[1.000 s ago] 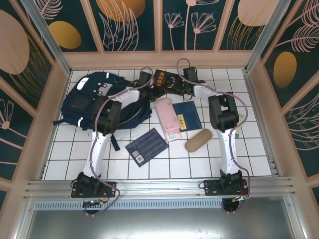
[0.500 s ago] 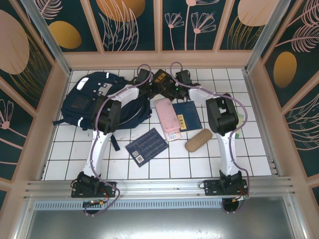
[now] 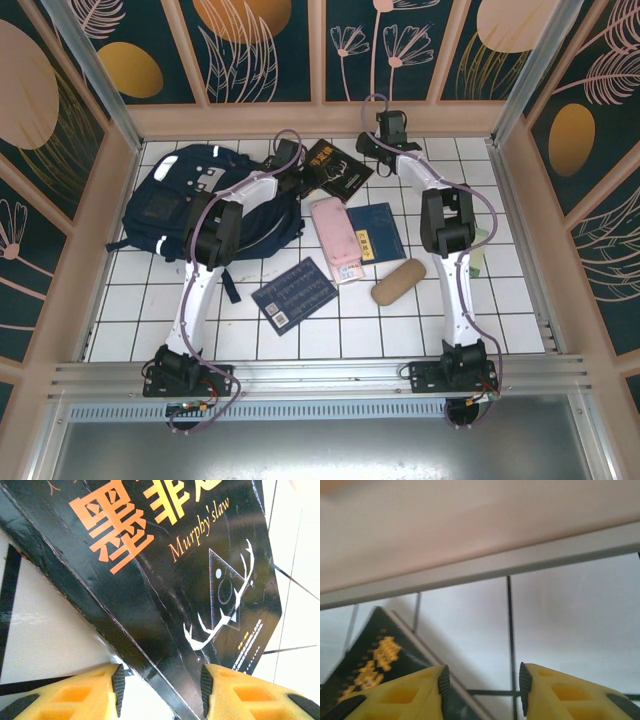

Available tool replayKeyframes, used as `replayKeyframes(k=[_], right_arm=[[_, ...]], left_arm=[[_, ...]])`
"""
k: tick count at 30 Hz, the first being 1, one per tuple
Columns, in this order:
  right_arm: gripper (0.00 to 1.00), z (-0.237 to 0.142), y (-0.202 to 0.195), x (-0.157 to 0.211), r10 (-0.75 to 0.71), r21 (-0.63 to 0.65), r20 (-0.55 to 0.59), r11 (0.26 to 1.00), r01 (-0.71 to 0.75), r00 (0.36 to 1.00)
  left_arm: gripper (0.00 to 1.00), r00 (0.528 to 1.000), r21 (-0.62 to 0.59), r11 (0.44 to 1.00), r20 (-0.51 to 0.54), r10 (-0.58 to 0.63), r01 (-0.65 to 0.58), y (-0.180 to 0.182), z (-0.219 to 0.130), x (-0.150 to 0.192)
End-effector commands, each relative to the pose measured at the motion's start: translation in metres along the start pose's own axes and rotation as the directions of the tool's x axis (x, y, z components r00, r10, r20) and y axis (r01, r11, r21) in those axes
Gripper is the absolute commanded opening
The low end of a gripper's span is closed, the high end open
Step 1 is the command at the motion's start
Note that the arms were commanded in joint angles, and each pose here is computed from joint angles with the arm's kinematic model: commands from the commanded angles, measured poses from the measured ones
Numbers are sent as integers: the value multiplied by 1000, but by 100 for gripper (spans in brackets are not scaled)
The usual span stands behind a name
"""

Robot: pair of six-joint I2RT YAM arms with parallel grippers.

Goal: Pack books, pencil case, and school supplies into a backpack

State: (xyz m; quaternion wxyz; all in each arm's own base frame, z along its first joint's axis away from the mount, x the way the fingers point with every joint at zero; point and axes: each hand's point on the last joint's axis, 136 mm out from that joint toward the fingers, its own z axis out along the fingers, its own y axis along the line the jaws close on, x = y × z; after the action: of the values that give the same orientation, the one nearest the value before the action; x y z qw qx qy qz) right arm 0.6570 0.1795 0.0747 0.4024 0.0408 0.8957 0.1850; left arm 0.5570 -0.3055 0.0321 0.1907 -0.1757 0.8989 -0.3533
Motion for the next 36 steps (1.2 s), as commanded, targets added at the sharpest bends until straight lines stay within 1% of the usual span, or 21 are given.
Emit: replayKeyframes(k=[1, 6, 9, 13, 15, 16, 19, 22, 24, 27, 29, 32, 34, 36], right_arm=[[45, 16, -13, 33, -31, -33, -126, 999, 27, 992], [44, 14, 3, 54, -52, -132, -199, 991, 26, 979], [41, 10, 8, 73, -53, -148, -265, 989, 14, 963], [36, -3, 21, 100, -45, -201, -340, 979, -26, 939], [34, -11, 28, 107, -47, -216, -351, 976, -32, 935], [29, -17, 32, 110, -47, -230, -355, 973, -39, 934], [27, -30, 42, 113, -34, -252, -358, 966, -62, 933], [25, -37, 53, 120, -42, -278, -366, 958, -66, 930], [22, -36, 56, 126, -42, -277, -381, 958, -70, 924], [19, -34, 56, 133, -28, -262, -400, 961, -85, 916], [18, -34, 54, 132, -15, -248, -397, 965, -91, 918], [17, -34, 52, 127, -6, -229, -387, 969, -90, 922], [17, -34, 51, 125, 1, -226, -385, 969, -96, 923], [17, -34, 49, 123, 9, -223, -382, 970, -101, 924]], left_arm=[[47, 997, -107, 992, -27, -77, 73, 41, 4, 8], [48, 993, -137, 983, -2, -122, 121, 46, 3, 5], [48, 991, -163, 978, 14, -130, 131, 50, 3, 2], [48, 991, -177, 975, 21, -135, 137, 56, 6, -2], [49, 990, -183, 973, 24, -141, 143, 60, 6, -3], [49, 989, -189, 971, 27, -144, 147, 62, 6, -3], [49, 987, -231, 960, 44, -152, 159, 72, 4, -4], [50, 986, -219, 961, 41, -162, 167, 72, 7, -3], [50, 987, -153, 975, 23, -158, 160, 60, 11, -2], [49, 990, 16, 990, 2, -142, 142, 26, 10, -6], [48, 993, 133, 984, 6, -122, 120, 0, 1, -12], [47, 994, 278, 957, 33, -102, 89, -35, -19, -20], [47, 993, 397, 914, 34, -109, 86, -54, -33, -23], [46, 992, 472, 877, 30, -120, 91, -66, -41, -24]])
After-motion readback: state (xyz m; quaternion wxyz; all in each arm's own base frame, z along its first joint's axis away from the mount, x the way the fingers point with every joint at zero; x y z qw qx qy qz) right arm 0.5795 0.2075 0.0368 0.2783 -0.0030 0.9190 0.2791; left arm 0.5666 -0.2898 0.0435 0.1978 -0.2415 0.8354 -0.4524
